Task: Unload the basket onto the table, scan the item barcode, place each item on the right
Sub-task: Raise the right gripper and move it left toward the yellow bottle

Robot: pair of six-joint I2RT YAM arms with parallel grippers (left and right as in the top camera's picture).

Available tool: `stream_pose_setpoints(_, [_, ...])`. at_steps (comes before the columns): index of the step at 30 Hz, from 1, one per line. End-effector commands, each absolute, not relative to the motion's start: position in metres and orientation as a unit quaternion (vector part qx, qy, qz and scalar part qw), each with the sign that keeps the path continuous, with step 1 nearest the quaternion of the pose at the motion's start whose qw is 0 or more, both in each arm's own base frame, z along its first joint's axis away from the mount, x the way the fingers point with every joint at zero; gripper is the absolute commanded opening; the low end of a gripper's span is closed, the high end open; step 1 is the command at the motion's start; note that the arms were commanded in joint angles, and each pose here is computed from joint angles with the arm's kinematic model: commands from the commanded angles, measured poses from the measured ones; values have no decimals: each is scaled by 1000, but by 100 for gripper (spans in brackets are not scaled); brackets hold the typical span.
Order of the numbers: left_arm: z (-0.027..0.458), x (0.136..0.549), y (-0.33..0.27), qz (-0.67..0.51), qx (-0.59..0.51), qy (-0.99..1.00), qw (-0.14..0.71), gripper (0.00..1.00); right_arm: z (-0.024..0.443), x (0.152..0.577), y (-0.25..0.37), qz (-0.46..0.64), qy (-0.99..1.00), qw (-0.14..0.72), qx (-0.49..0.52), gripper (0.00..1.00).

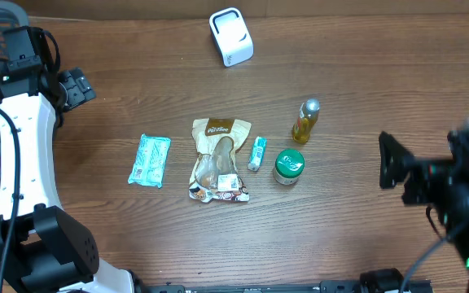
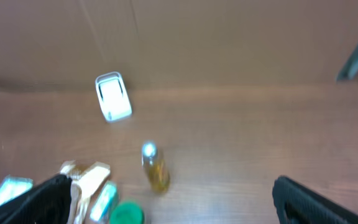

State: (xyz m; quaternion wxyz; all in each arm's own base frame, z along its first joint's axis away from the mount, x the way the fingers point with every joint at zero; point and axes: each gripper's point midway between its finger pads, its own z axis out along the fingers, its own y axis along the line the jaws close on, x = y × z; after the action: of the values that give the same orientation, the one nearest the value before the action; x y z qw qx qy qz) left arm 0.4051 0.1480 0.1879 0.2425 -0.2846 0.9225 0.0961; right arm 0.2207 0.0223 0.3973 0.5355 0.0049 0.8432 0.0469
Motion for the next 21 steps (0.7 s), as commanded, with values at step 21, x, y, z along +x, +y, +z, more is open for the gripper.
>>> stream_pose_setpoints(21, [199,406,155,104,-285,918,256,100,354,283,83,157,925,343,-51,100])
